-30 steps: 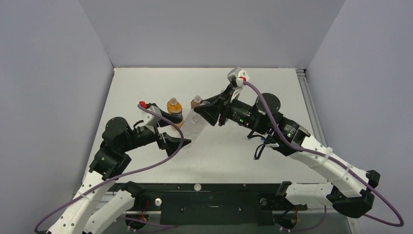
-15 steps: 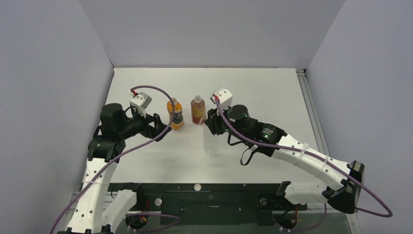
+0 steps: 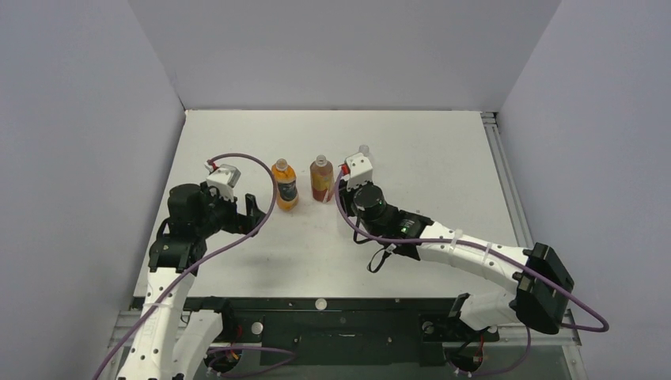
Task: Unscrew the bottle caps
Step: Place the plastic bottle at the center of the board.
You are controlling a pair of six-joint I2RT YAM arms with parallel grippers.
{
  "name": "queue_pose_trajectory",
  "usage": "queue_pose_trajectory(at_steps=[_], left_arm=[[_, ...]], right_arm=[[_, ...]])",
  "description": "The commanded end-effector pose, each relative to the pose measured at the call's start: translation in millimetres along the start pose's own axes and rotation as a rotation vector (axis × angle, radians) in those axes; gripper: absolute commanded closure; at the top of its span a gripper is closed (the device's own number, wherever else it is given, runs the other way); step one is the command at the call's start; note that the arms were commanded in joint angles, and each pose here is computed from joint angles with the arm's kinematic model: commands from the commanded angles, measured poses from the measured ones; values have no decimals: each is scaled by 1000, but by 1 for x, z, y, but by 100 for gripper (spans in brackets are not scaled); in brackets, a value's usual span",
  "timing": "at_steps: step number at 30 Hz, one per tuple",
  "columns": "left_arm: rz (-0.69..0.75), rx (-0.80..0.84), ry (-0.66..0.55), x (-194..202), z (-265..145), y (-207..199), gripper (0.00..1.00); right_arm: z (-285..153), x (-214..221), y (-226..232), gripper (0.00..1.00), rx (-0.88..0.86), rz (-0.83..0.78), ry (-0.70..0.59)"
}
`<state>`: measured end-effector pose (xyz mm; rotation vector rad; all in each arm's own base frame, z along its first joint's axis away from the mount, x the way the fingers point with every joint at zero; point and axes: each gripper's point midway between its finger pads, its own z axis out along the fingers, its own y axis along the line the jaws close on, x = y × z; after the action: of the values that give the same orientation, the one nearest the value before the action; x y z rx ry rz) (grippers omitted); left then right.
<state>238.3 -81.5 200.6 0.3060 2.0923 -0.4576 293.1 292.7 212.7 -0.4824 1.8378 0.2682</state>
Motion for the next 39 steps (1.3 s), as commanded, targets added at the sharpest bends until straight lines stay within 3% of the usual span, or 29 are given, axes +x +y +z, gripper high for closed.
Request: queue_pose_trajectory(at_steps=[1, 15, 21, 35, 39], left_arm=[[27, -64, -94, -26, 5, 15, 3], [2, -50, -147, -38, 9, 14, 3], [2, -41, -166, -44, 9, 12, 3], [-6, -38, -209, -61, 2, 8, 4], [-6, -53, -216, -65, 1, 10, 3]], right_arm=[[10, -24, -4, 100, 60, 119, -139], [17, 8, 12, 99, 105, 104, -125], [16, 16, 14, 71, 114, 95, -116], [0, 2, 16, 29, 99, 65, -128], [-4, -7, 14, 24, 98, 68, -139]])
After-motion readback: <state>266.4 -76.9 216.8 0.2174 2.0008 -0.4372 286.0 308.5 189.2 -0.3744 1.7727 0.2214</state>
